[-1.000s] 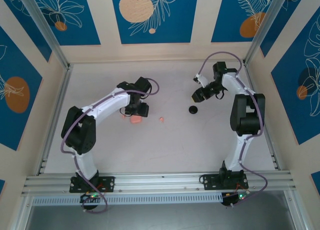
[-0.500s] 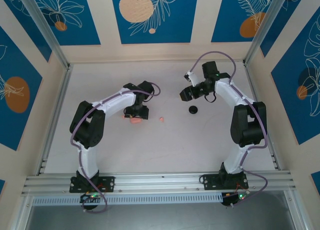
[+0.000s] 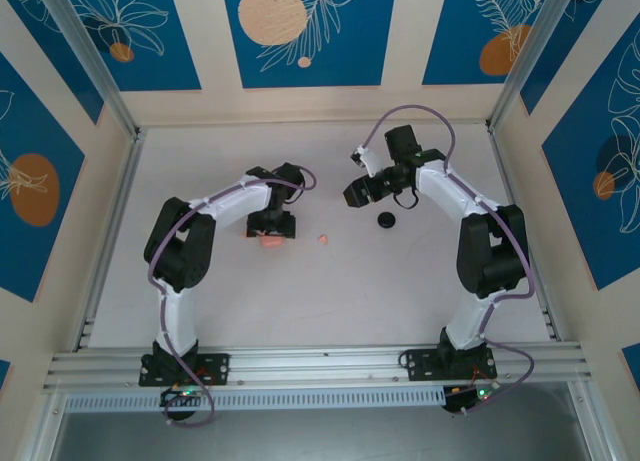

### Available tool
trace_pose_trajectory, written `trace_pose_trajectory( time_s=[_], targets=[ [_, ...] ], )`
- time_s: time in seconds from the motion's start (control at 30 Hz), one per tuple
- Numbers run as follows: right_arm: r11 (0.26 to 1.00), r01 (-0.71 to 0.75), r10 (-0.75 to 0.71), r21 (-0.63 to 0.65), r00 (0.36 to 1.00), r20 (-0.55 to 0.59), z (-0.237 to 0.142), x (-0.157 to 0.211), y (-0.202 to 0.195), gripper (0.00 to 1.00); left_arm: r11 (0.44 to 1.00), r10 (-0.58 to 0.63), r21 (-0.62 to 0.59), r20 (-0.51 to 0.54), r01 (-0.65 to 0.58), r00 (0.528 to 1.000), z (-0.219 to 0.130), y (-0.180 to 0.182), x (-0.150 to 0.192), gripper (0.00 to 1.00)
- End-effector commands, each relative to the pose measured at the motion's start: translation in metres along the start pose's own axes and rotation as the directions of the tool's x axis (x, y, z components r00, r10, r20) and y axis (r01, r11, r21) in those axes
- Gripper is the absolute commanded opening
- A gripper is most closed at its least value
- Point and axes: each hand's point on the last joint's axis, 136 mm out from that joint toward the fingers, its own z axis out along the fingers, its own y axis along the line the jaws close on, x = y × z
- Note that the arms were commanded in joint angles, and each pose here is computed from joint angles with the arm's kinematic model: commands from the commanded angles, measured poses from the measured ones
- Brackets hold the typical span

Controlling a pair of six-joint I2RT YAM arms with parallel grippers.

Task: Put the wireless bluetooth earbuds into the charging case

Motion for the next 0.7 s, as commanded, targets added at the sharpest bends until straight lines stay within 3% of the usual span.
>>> trace_pose_trajectory(
  time_s=[0.0,0.67],
  targets=[
    [1.000,0.001,-0.001,0.000,1.000,-0.006,-0.003,-0.005,0.006,0.61,0.999,-0.033,-0.011,-0.042,0.033,0.999,0.010,0.005,0.005,0.73],
    [0.999,0.022,-0.021,0.023,0.999,-0.041,0.002,-0.002,0.012,0.61,1.000,-0.028,-0.004,-0.097,0.028,0.995,0.039,0.002,0.016,0.66]
  ],
)
